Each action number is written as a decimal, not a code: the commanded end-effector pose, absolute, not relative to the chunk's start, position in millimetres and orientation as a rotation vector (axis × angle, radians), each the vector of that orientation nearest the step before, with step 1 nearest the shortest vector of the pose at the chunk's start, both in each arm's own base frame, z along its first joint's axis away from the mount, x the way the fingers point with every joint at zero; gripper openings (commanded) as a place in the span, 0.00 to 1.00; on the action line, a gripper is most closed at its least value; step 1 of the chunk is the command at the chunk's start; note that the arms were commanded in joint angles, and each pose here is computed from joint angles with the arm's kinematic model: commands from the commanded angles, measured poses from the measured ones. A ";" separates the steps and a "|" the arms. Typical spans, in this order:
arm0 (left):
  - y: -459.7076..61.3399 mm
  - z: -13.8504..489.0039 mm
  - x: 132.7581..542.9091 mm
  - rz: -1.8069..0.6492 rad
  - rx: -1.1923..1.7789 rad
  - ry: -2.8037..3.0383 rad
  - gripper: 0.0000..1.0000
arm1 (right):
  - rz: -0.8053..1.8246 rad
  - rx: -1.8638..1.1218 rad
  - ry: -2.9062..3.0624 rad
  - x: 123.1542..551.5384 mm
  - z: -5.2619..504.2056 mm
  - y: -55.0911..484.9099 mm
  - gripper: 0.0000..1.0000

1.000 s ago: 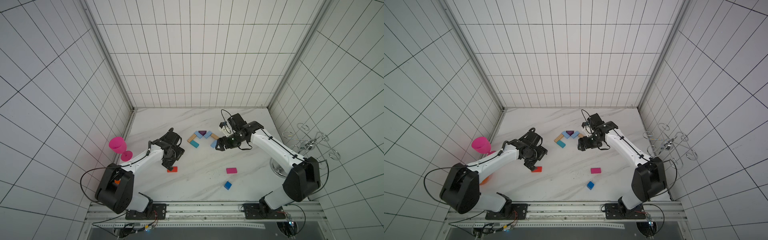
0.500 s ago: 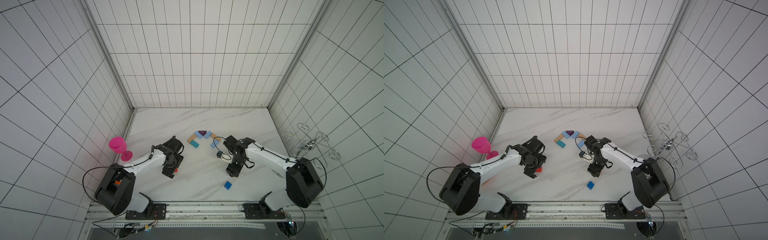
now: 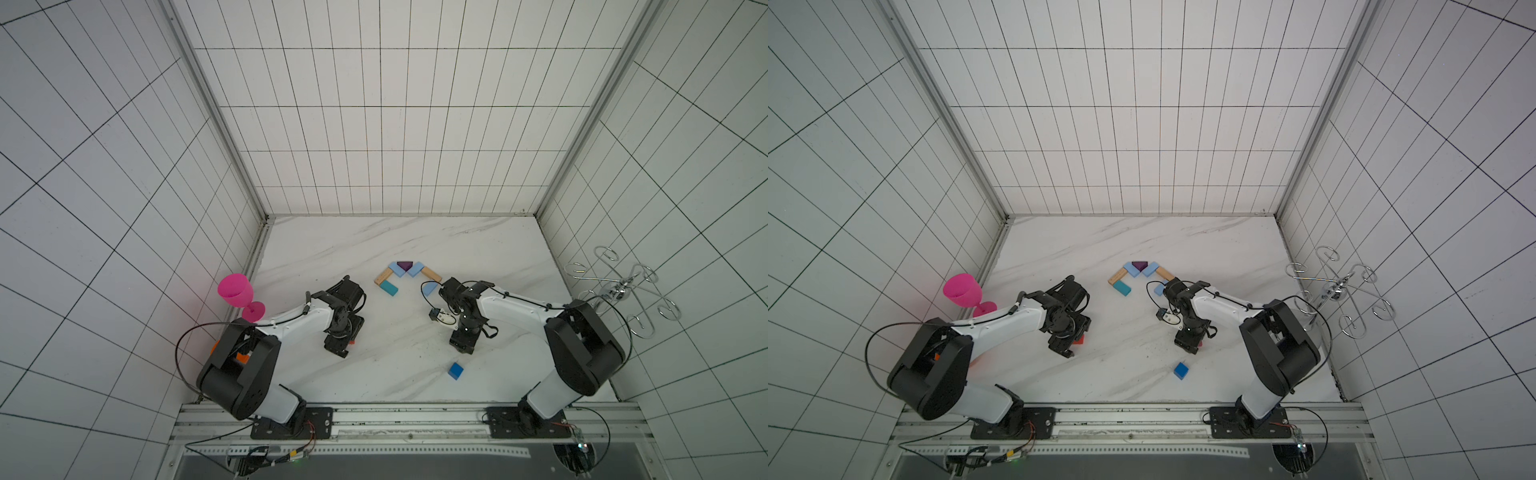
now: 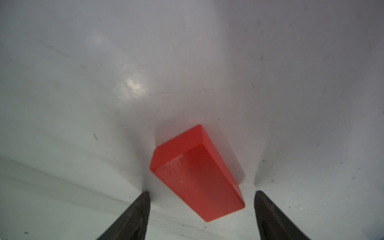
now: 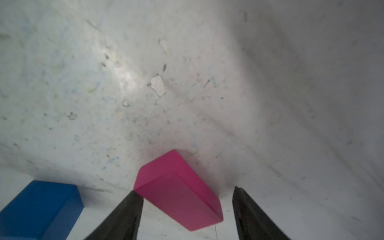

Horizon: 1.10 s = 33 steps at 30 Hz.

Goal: Assemble a heart with building blocks
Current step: Pick up the building block from the center of the board.

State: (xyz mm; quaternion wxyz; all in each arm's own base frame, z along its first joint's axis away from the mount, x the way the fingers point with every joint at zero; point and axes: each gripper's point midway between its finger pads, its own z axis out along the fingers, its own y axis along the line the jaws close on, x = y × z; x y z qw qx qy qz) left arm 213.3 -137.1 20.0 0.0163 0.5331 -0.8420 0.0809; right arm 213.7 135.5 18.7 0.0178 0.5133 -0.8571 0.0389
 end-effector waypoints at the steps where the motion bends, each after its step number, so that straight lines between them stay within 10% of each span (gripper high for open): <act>1: -135.6 11.3 216.0 0.249 1.687 -2.597 0.74 | 0.144 1.576 -2.614 204.4 8.3 128.7 0.65; 6: -130.9 6.7 215.5 0.217 1.683 -2.604 0.68 | 0.135 1.525 -2.589 198.5 1.5 126.4 0.56; 16: -122.4 -9.2 220.9 0.169 1.606 -2.641 0.30 | 0.119 1.424 -2.606 198.5 3.9 128.8 0.00; 26: -146.2 35.6 247.5 0.098 1.370 -2.864 0.14 | -0.144 1.008 -3.243 284.0 104.0 168.5 0.00; 33: -187.4 71.3 259.7 0.102 1.196 -3.015 0.12 | 0.122 0.701 -3.454 331.4 169.7 136.6 0.00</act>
